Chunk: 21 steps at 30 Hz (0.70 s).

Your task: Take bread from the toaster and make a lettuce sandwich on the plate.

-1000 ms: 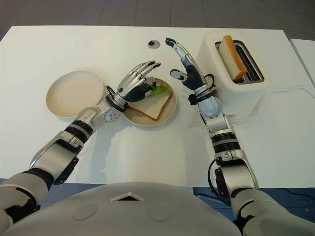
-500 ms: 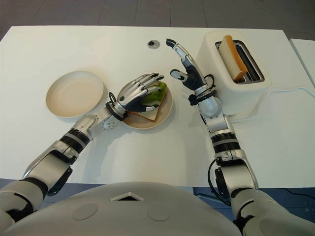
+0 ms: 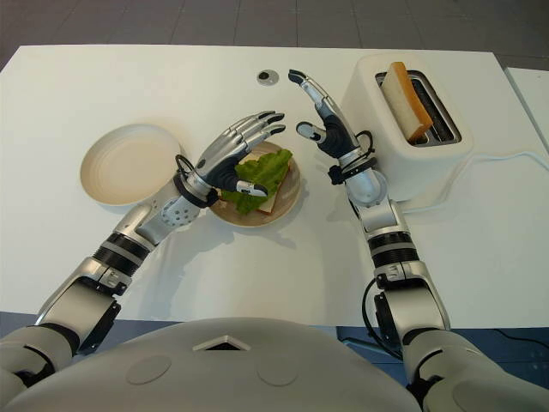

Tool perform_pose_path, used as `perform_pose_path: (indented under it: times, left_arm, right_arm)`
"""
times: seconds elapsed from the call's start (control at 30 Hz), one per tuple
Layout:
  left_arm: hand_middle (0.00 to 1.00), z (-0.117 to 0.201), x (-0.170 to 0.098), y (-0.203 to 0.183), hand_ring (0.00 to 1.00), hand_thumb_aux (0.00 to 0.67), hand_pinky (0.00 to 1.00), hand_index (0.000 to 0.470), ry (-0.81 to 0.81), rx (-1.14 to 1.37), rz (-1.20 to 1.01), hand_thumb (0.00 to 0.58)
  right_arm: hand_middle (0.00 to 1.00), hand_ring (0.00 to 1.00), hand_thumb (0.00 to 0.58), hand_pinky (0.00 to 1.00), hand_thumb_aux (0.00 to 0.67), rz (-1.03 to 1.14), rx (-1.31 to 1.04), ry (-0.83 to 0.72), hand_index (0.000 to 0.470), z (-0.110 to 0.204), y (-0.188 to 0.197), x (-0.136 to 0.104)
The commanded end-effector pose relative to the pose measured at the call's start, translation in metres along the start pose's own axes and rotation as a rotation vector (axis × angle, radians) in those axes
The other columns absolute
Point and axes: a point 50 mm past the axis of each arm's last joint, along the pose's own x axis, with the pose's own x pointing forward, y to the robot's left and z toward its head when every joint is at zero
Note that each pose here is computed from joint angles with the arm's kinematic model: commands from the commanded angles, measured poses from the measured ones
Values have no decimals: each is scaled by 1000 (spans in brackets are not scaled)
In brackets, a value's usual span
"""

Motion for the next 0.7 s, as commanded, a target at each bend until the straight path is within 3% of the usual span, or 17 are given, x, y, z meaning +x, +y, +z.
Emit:
perform_pose_path:
  times: [0.03,0.13,0.27,0.43,0.6,0.7]
  left_arm:
    - [0,2,-4,17,0,0,0,0,-1,-35,51,0]
    - [0,8,-11,38,0,0,0,0,-48,-121,126,0]
    - [0,18,-22,78,0,0,0,0,-161,-330,348,0]
    - [0,10,-29,85,0,0,0,0,-144,-411,473,0]
    - [0,5,-26,71,0,0,0,0,-124,-411,472,0]
    - [0,4,-26,67,0,0,0,0,-118,-408,477,0]
  right_arm:
    - [0,0,0,0,0,-10,8,-20,0,4,-5,3]
    - [0,0,0,0,0,-11,32,-53,0,11,-6,2]
    - [0,0,0,0,0,-21,74,-196,0,47,-15,-2]
    - [0,0,0,0,0,-71,42,-280,0,80,-72,-23]
    - [0,0,0,0,0,-27,-145,-162,0,79,-140,-57]
    - [0,0,0,0,0,15,-365,43,0,65,-168,-72]
